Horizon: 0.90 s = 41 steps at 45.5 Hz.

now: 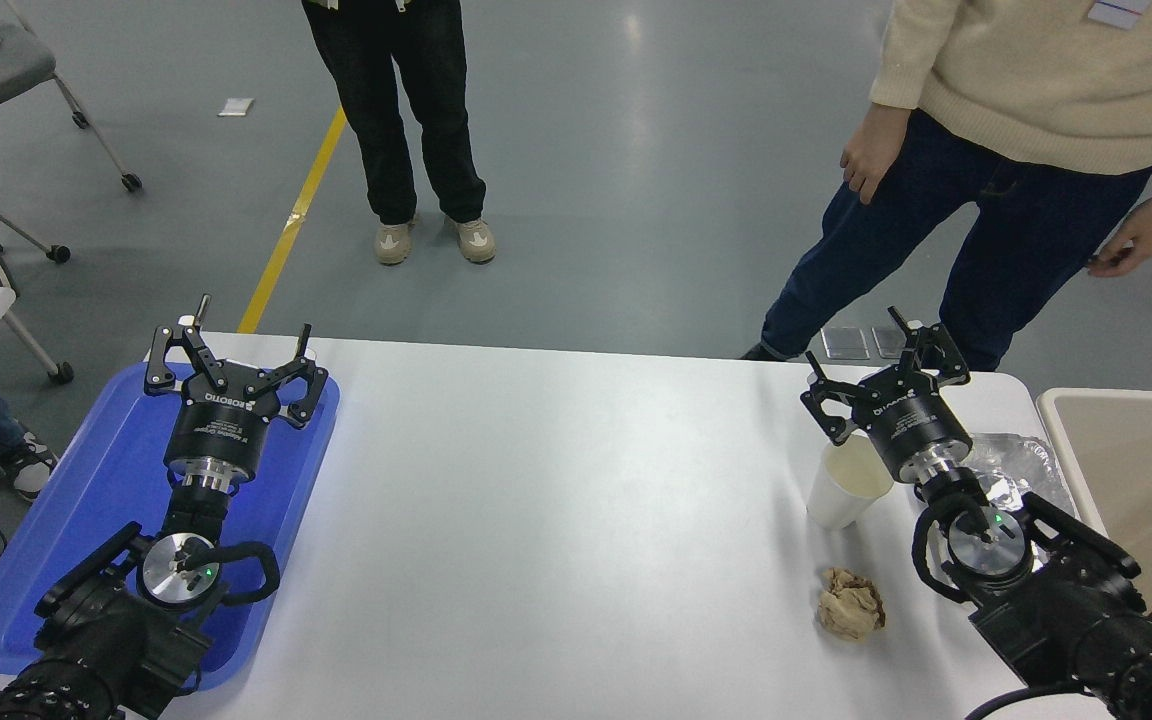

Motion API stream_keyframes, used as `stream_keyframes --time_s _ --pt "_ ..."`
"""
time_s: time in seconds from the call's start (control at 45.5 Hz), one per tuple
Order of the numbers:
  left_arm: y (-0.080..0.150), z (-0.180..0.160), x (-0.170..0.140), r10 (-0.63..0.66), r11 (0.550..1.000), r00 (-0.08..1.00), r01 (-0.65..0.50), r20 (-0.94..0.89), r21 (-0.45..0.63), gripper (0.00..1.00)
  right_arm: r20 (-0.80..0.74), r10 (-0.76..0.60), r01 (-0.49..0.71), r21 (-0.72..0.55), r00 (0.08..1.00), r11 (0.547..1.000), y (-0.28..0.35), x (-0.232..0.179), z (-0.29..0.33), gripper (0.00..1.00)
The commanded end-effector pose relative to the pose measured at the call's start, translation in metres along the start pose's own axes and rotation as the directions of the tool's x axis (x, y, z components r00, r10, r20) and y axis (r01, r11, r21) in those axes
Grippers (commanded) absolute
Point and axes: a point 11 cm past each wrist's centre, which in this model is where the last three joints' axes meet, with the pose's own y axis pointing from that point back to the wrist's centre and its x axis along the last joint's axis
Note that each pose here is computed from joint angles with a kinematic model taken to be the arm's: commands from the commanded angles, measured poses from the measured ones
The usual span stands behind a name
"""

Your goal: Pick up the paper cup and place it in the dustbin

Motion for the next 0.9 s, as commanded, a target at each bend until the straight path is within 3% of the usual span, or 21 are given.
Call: stream_keyframes --time_s 0.0,0.549,0.769,0.879 --pt "0.0 0.0 0.0 -0.002 1.0 1.0 0.002 0.002 0.003 1.0 -0.012 0.013 -0.013 0.015 1.0 1.0 0.0 0.004 -0.009 1.0" --pt "-0.001 0.001 0.0 -0.002 1.0 1.0 0.002 0.001 -0.004 1.0 -0.047 -0.058 0.058 -0.008 0.997 0.998 -0.015 -0.022 -0.013 1.0" --pt "-0.001 0.001 0.0 -0.002 1.0 1.0 0.002 0.001 -0.004 1.0 -0.285 -0.196 0.162 -0.137 0.938 0.977 -0.017 -0.053 -0.041 1.0" --pt "-0.001 0.001 0.0 -0.002 1.0 1.0 0.002 0.001 -0.004 1.0 -0.506 -0.255 0.153 -0.234 0.824 0.96 -0.022 -0.082 -0.067 1.0"
